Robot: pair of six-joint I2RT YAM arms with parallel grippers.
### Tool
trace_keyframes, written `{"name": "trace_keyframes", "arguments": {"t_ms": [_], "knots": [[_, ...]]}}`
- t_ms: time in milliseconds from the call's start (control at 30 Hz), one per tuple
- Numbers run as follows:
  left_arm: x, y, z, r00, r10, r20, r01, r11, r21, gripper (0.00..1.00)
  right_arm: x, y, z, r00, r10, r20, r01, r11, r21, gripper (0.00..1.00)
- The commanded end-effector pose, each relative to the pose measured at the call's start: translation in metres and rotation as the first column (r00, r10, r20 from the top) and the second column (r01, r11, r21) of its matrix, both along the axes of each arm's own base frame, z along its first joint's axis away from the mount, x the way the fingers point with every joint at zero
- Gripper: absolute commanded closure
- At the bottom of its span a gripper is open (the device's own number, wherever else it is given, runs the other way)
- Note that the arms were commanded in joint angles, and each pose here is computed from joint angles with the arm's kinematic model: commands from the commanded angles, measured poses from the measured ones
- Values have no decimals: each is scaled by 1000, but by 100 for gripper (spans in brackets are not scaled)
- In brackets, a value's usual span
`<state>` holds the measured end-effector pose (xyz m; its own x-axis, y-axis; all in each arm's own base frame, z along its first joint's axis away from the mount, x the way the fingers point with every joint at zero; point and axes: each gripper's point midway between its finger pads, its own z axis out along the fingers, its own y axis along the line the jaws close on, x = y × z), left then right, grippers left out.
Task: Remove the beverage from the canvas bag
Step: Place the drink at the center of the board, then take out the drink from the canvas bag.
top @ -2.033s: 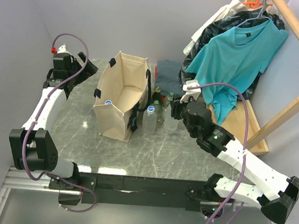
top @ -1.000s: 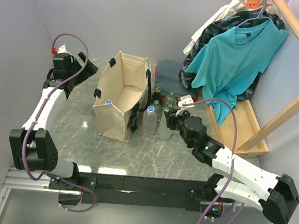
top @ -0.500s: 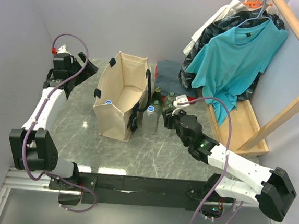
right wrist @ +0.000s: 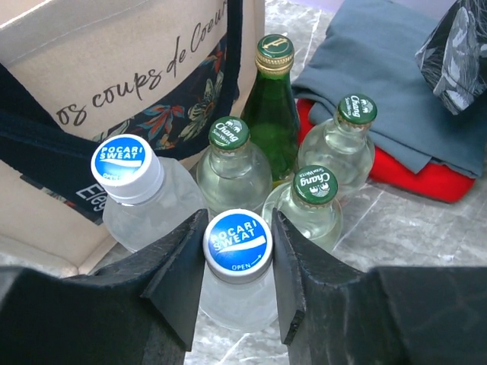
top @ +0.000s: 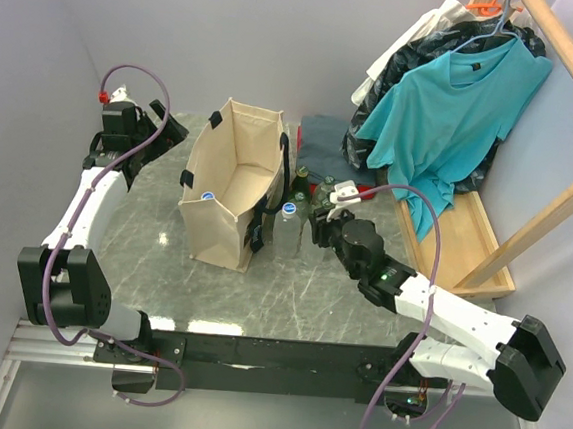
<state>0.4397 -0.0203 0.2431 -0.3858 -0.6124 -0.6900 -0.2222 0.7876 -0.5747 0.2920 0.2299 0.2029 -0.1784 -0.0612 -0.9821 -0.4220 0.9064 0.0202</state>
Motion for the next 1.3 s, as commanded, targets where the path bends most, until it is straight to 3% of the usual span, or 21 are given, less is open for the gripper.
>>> {"name": "trace_keyframes", "arguments": {"t_ms": [0,200,633,933,1267], "knots": [[2,-5,11,999,-15,44,16,1000,-14,4,8,9,74,990,-18,141,-6,985,171,48],[1,-5,12,999,-11,46,11,1000,-10,4,5,4,88,988,-32,150,1,979,202,30],[0,-4,17,999,-7,51,7,1000,2,4,-1,8,152,975,20,220,-63,980,190,24],[-1,-3,19,999,-9,53,9,1000,9,4,0,46,202,958,187,215,-214,970,112,22],[0,-4,19,999,-12,53,12,1000,8,4,14,103,203,932,345,106,-353,934,62,23]]}}
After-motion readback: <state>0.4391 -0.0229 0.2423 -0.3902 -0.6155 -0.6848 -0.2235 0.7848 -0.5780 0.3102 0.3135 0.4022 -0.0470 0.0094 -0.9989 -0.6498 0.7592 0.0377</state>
